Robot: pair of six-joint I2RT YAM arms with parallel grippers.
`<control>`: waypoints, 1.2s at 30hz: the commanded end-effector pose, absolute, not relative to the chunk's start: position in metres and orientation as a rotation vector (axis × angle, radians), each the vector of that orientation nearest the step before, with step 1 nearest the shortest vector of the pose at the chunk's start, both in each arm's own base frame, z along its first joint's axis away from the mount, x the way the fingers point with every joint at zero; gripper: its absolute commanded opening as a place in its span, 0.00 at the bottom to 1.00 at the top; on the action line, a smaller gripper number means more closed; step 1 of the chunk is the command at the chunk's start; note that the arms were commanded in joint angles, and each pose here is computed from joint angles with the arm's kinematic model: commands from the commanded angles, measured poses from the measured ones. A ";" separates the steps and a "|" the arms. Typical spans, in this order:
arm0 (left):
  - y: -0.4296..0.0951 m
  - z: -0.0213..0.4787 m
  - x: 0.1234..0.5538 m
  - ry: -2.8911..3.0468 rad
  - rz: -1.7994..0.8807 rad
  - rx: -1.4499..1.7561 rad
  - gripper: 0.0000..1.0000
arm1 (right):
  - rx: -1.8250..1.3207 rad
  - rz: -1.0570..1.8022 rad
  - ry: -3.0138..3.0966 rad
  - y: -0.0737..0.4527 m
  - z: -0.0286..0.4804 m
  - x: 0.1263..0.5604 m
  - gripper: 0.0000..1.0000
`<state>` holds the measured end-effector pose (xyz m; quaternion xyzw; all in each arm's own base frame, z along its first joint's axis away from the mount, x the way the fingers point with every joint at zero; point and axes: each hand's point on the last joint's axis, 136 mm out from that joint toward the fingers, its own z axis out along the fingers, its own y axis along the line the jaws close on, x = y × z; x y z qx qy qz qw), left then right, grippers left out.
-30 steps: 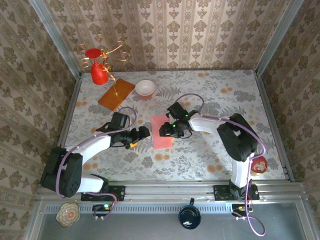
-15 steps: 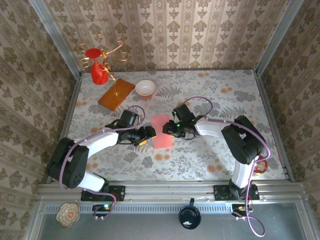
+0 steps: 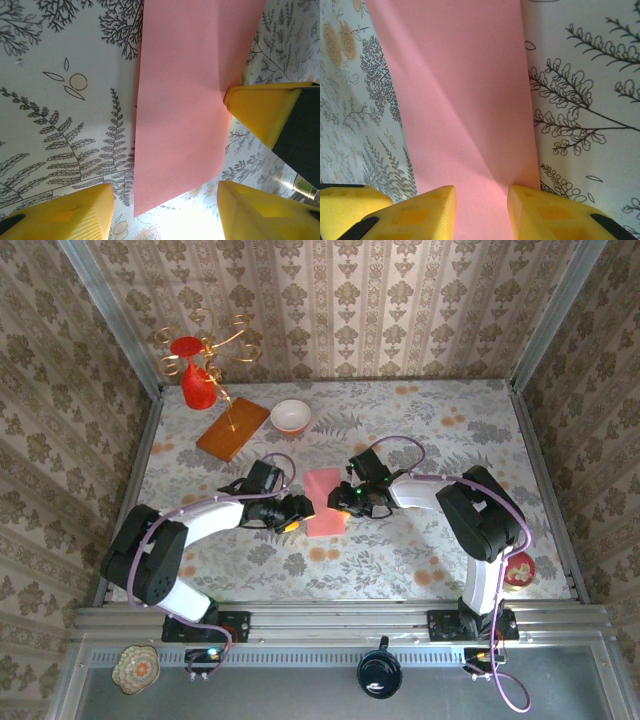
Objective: Fold a paper plane with a square sheet of paper (pick it up from the middle)
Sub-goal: Third fold the triangle at the center of the table.
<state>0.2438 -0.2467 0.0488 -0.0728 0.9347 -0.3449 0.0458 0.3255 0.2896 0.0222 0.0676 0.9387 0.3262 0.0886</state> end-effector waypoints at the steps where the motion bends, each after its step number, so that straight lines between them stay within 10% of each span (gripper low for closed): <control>1: -0.251 0.046 0.240 2.894 -1.059 -0.202 0.57 | 0.222 0.903 2.881 0.279 -0.001 0.315 0.36; 36: -0.274 0.056 0.277 2.825 -1.350 -0.152 0.36 | 0.267 0.939 2.881 0.266 -0.004 0.313 0.35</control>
